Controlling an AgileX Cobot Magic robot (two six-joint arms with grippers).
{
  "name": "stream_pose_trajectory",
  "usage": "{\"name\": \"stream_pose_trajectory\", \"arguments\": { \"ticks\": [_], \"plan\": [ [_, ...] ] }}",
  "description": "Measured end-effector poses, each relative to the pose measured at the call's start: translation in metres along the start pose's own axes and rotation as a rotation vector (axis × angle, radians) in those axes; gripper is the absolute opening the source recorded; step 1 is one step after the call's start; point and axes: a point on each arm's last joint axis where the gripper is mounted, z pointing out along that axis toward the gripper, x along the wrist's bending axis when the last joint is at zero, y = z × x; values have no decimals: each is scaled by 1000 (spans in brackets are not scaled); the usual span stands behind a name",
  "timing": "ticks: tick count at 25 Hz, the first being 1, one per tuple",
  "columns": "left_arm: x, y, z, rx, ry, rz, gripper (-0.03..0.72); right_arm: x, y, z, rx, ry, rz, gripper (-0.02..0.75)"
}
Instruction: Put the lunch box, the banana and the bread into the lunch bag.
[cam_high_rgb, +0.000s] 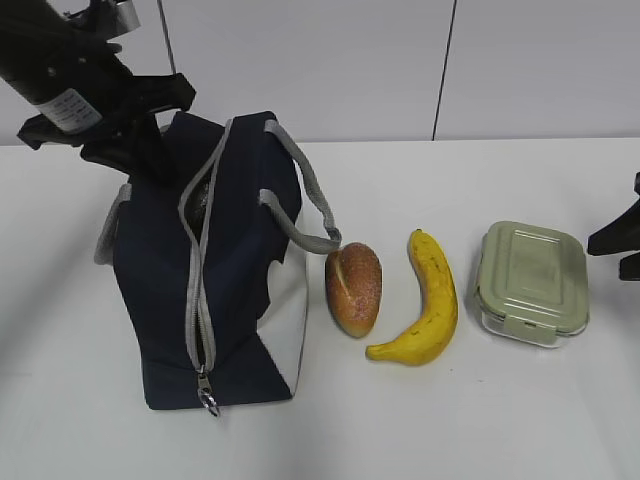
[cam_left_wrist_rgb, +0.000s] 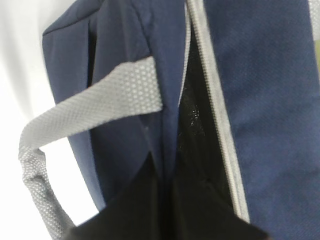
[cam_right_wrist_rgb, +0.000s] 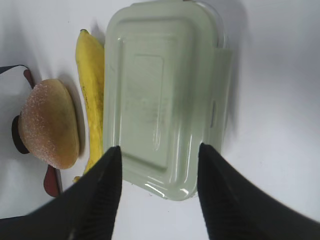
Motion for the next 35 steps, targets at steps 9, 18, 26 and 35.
{"name": "stream_pose_trajectory", "arguments": {
  "ticks": [9,18,26,35],
  "plan": [
    [0,-1,0,11,-1,0,-3,-24,11,30,100,3,33,365],
    [0,-1,0,15,-1,0,-3,-31,12,37,103,-7,11,365],
    [0,-1,0,16,-1,0,-3,-34,12,46,102,22,28,560],
    [0,-1,0,17,-1,0,-3,-45,16,65,111,70,41,609]
  ]
}}
